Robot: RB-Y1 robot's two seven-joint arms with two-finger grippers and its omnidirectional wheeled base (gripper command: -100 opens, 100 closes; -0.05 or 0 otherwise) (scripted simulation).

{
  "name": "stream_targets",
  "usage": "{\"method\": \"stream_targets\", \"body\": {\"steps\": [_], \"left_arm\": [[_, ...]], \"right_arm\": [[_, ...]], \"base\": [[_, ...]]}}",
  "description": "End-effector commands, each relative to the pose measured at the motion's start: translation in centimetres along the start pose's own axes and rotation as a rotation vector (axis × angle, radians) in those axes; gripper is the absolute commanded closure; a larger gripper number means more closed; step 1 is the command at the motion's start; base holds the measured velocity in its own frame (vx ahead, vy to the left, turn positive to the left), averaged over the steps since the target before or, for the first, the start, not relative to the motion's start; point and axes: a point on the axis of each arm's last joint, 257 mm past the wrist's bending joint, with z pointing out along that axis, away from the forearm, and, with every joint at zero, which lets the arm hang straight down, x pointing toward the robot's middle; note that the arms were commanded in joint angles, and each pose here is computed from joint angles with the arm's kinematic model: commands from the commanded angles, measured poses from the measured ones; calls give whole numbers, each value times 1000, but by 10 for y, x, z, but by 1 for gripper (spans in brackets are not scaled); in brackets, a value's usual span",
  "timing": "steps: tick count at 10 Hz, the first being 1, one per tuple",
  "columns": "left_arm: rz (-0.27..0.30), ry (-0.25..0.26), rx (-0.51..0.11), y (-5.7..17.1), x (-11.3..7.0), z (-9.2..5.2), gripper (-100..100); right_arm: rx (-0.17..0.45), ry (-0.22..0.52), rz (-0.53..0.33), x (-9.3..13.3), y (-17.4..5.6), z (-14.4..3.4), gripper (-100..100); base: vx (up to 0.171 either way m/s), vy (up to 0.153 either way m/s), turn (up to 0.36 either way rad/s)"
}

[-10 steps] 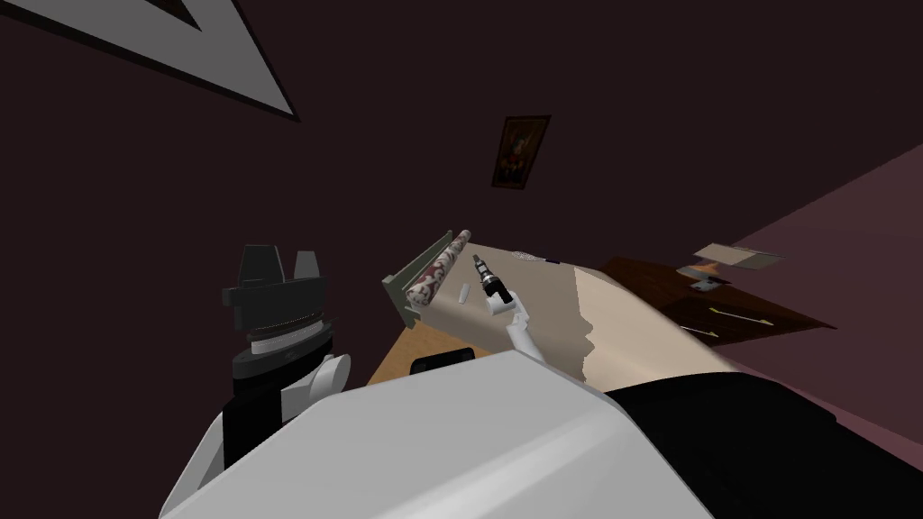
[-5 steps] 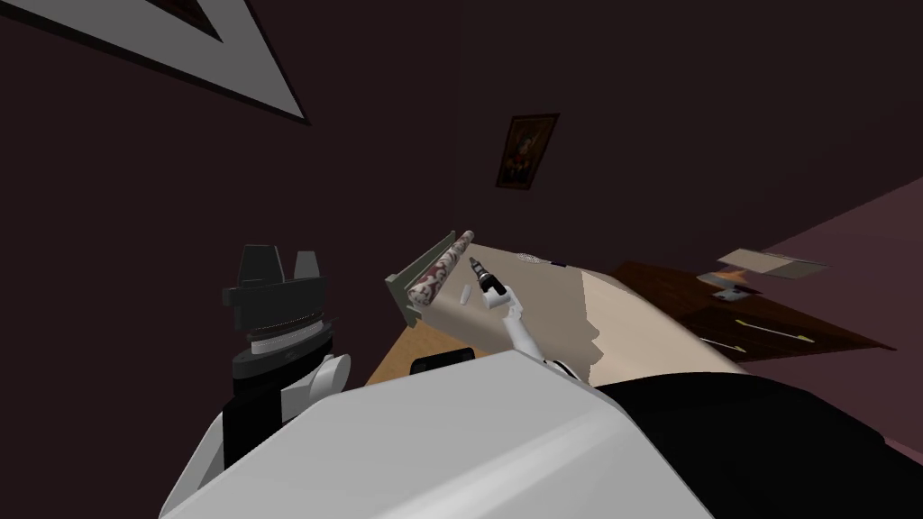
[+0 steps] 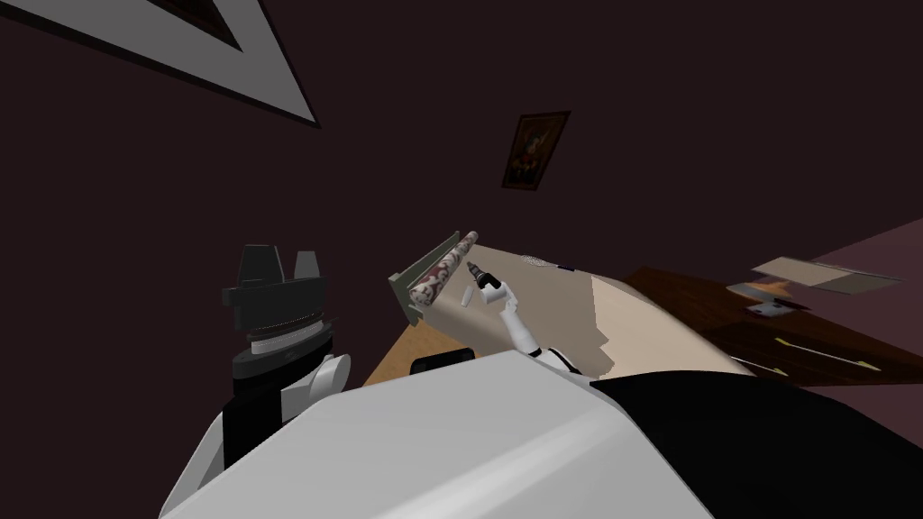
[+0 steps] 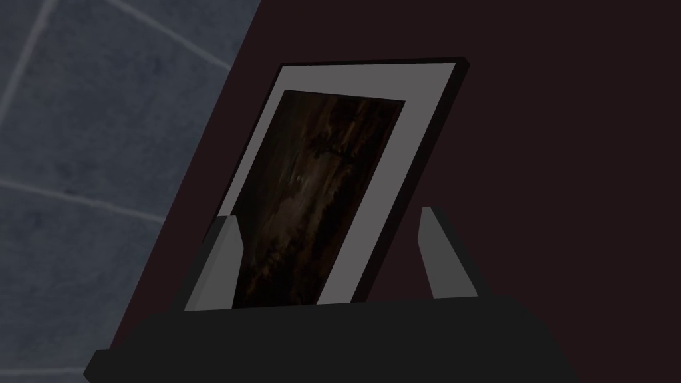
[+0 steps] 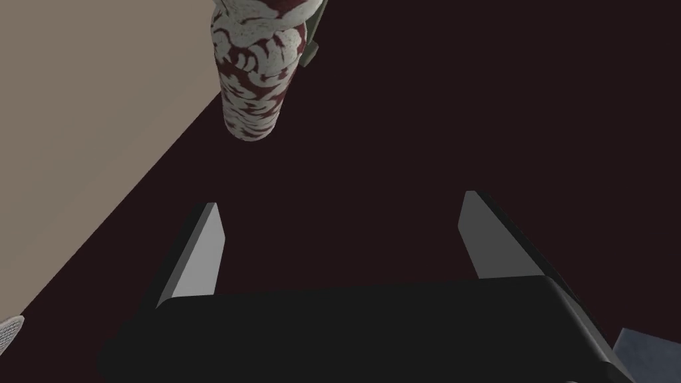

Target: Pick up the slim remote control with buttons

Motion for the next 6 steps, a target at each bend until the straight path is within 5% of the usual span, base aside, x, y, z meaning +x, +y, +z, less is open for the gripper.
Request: {"method": "stream_targets", "body": {"steps": [1, 6], "left_arm": [[0, 0, 0, 0, 0, 0, 0], [0, 0, 0, 0, 0, 0, 0]], "right_arm": [[38, 41, -27, 8, -4, 11, -100], [177, 147, -67, 32, -39, 28, -100]], "base": [[19, -26, 124], [17, -19, 73]]}}
